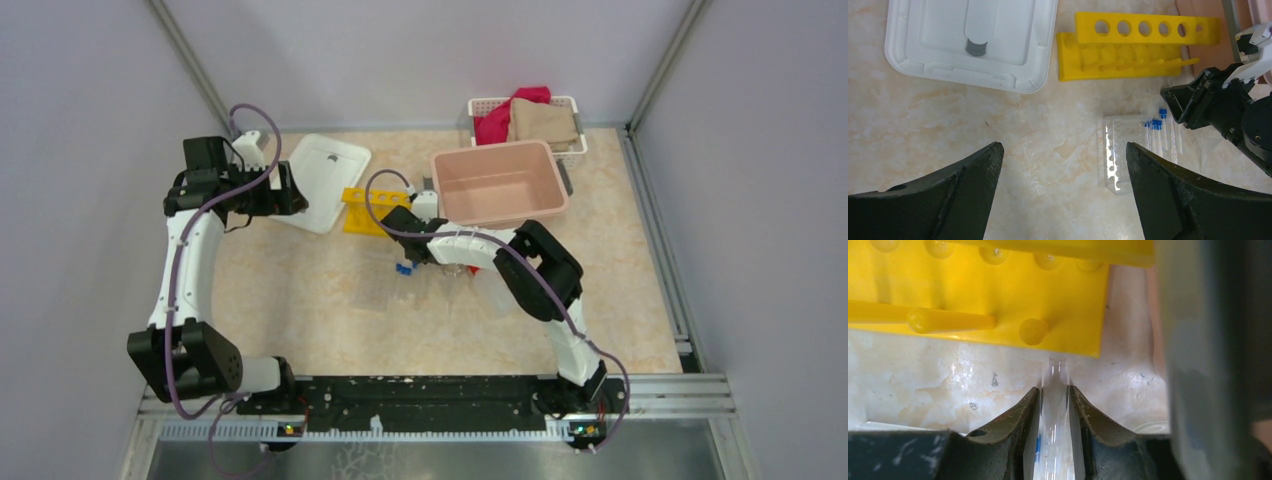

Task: Organize the chemistry lab equipment

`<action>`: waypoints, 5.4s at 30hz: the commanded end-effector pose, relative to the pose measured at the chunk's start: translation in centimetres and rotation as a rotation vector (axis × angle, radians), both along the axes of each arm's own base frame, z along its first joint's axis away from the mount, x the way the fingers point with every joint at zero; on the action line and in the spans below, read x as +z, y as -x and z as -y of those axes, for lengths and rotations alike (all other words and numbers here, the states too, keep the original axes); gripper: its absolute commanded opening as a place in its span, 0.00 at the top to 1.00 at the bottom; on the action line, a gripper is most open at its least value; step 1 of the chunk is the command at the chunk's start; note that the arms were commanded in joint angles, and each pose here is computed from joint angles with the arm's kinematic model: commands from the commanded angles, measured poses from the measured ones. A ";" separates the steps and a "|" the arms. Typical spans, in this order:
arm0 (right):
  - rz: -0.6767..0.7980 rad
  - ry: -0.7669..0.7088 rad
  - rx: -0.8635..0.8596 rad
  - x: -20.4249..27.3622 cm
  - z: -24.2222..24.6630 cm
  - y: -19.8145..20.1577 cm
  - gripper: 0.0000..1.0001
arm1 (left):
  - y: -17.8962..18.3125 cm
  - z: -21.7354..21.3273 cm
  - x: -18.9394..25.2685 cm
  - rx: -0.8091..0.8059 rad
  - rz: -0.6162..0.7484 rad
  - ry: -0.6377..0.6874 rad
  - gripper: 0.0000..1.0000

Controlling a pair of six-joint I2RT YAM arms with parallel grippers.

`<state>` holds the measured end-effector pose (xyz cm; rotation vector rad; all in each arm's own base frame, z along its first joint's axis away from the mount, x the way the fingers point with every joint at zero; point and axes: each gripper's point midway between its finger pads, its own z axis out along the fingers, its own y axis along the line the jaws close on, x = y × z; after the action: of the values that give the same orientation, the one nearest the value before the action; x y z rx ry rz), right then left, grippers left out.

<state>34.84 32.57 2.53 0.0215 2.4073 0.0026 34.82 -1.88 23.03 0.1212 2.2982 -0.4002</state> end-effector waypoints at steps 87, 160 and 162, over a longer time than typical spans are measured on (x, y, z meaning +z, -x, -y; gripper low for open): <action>0.567 -0.721 0.276 36.7 -13.6 3.1 0.66 | 8.7 14.0 5.0 -0.662 0.246 0.367 0.88; 0.566 -0.133 0.550 29.4 -11.7 -7.4 1.00 | 1.0 2.2 -4.4 -0.135 -0.077 0.089 0.01; 0.573 -0.134 0.548 29.3 -12.1 -7.4 1.00 | 1.1 1.9 -4.5 -0.128 -0.081 0.078 0.01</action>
<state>41.49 43.48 28.01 -0.5619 1.9093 0.3514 34.40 -3.88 18.41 0.1949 2.3472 -0.5699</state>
